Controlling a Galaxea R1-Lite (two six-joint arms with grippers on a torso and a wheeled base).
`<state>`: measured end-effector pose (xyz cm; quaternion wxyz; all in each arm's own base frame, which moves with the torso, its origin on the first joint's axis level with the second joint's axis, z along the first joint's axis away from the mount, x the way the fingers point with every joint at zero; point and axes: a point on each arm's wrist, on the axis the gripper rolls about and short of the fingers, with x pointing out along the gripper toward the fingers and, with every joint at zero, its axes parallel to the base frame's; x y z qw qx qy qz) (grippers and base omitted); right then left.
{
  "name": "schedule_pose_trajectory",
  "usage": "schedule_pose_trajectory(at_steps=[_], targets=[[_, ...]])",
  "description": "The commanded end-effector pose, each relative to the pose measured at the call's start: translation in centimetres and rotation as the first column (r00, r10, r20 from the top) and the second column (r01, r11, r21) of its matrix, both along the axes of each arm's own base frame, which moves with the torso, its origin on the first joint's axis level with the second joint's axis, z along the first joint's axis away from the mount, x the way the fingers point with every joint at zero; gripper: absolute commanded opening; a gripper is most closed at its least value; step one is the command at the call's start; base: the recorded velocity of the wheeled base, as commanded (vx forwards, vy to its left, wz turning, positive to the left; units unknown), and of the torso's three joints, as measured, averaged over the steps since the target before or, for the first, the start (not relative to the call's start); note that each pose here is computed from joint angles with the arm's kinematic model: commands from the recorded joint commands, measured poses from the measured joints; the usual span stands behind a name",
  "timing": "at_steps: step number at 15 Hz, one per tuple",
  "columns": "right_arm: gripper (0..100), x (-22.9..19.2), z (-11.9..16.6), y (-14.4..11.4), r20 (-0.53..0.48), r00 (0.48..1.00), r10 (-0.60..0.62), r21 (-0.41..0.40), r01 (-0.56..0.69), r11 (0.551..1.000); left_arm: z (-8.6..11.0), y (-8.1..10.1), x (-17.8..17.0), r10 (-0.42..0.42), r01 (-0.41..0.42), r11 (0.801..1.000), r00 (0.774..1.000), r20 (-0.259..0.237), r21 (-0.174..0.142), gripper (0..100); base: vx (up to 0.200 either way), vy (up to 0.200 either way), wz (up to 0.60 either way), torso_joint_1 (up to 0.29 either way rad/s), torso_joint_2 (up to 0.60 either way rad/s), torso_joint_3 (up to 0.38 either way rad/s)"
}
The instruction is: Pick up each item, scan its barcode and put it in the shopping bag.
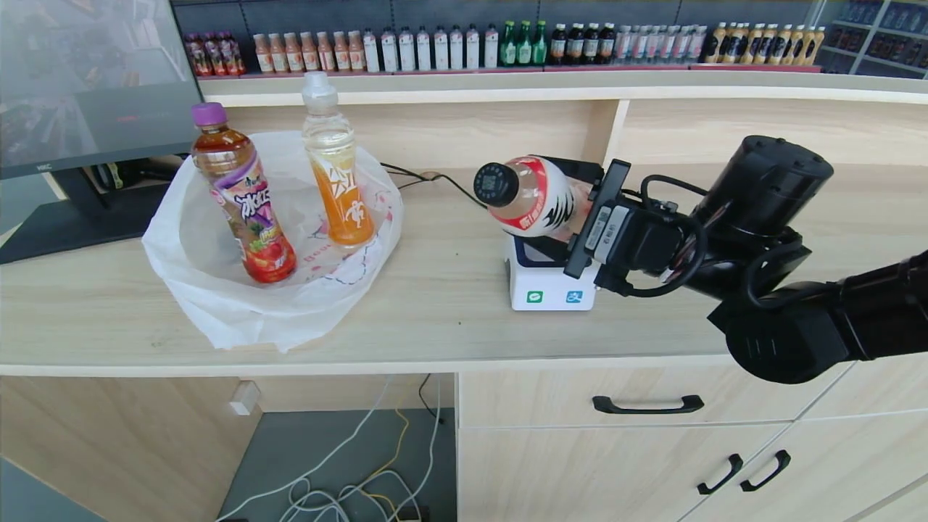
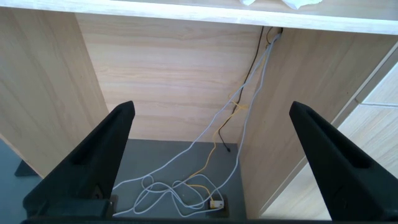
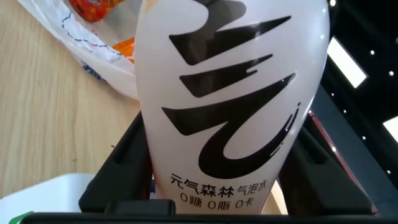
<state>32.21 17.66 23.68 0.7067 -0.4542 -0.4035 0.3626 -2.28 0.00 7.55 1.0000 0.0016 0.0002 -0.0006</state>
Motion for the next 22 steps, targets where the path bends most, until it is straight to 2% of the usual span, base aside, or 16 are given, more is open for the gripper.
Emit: schedule_pose_trajectory(at_steps=[1,7,22], targets=[[0,0.50,-0.59,0.26,-0.007,1.000,-0.001,-0.008,0.001,1.000,0.00,0.00,0.00,0.000,0.000,1.000,1.000,0.000,0.000,100,0.000,0.000,0.00,0.000,0.00,0.000],[0,0.99,-1.33,0.30,0.005,1.000,-0.016,-0.030,0.016,0.999,0.00,0.00,0.00,0.000,0.000,1.000,1.000,0.000,0.000,100,0.000,0.000,0.00,0.000,0.00,0.000],[0,0.79,-1.19,1.02,0.011,1.000,-0.008,-0.023,0.008,1.000,0.00,0.00,0.00,0.000,0.000,1.000,1.000,0.000,0.000,100,0.000,0.000,0.00,0.000,0.00,0.000]])
